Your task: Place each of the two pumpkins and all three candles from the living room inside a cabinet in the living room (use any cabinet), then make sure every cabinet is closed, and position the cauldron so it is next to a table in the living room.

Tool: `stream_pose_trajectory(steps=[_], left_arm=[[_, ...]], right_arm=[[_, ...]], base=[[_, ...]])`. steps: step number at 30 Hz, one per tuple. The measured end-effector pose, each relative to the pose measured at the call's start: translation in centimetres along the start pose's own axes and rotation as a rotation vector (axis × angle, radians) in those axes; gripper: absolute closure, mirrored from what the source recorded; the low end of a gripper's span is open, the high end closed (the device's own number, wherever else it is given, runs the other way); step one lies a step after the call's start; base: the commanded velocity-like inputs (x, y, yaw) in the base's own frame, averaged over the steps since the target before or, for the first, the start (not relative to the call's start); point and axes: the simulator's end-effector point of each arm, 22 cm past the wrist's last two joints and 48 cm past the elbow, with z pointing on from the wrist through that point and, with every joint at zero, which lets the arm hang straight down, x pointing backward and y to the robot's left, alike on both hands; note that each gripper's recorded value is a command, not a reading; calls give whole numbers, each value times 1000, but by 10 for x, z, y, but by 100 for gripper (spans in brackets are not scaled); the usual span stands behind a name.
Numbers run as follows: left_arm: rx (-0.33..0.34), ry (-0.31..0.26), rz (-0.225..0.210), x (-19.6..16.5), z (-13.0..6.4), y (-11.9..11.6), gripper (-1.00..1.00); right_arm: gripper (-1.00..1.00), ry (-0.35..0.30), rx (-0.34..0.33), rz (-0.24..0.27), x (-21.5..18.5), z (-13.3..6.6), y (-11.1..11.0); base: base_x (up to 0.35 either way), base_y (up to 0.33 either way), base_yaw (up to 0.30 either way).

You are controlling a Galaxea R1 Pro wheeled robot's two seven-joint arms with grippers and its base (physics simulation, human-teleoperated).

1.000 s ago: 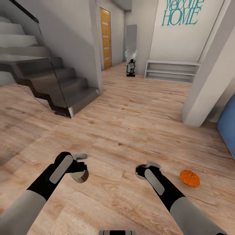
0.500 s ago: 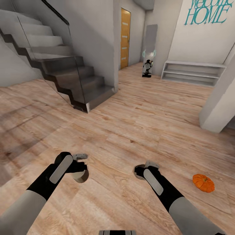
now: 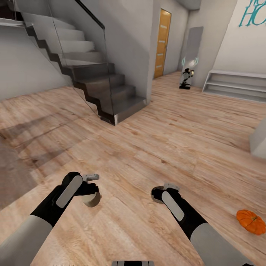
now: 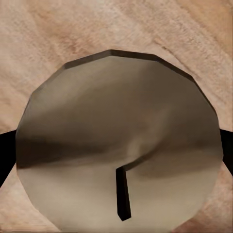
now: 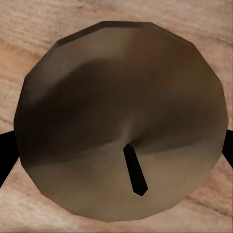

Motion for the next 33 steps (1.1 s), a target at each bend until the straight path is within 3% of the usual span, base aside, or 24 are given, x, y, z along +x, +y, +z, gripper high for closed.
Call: stream_pose_trajectory(steps=[33], left_arm=[[-3,0,1,0,0,1,100]], right_arm=[[100,1,-2,0,1,0,1]], base=[[-1,0,291]])
